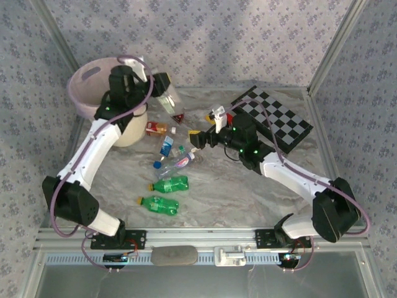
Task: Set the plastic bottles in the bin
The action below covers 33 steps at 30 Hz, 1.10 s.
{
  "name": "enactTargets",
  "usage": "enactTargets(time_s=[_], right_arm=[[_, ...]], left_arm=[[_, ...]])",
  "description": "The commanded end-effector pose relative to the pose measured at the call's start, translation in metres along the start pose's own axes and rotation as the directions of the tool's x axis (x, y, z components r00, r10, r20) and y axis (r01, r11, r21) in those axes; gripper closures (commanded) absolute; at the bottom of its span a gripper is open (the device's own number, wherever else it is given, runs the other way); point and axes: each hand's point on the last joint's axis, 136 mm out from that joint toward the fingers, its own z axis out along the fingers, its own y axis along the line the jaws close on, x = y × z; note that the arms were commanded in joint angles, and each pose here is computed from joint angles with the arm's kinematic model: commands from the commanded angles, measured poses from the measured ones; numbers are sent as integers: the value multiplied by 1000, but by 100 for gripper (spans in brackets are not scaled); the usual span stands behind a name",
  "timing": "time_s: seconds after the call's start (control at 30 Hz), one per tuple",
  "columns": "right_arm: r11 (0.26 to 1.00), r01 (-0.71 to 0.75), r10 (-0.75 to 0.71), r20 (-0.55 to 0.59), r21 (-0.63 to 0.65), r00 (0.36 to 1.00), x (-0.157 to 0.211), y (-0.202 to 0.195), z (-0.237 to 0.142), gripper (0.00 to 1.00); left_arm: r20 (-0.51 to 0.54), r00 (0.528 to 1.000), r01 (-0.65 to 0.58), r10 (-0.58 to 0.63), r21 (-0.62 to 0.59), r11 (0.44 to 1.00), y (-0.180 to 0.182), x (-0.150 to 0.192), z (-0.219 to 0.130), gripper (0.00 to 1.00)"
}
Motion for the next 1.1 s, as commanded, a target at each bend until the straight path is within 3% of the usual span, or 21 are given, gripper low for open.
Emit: enactTargets(time_s=[0.0,0.2,0.37,0.67,0.83,1.07], right_arm=[[998,0,2,-35,65,999,12,-12,-8,1],[992,-3,9,-50,125,999,25,-23,-16,1],[988,0,11,-72,155,997,32,-30,-21,1],[981,-6,25,-92,193,995,43,-38,-26,1],[978,-17,38,-95,208,995,45,-40,-31,1],[970,-31,56,-98,240,994,51,-46,-35,1]], left_arm=[[92,986,-135,142,-79,988,-1,-52,-29,75],[174,949,-203,263,-301,932,45,-112,-68,74],[131,954,-173,271,-498,850,116,-128,-86,73],[-6,982,-146,188,-651,745,209,-98,-90,73],[-74,986,-157,148,-693,703,240,-77,-87,73],[-120,988,-151,94,-711,686,261,-59,-83,70]])
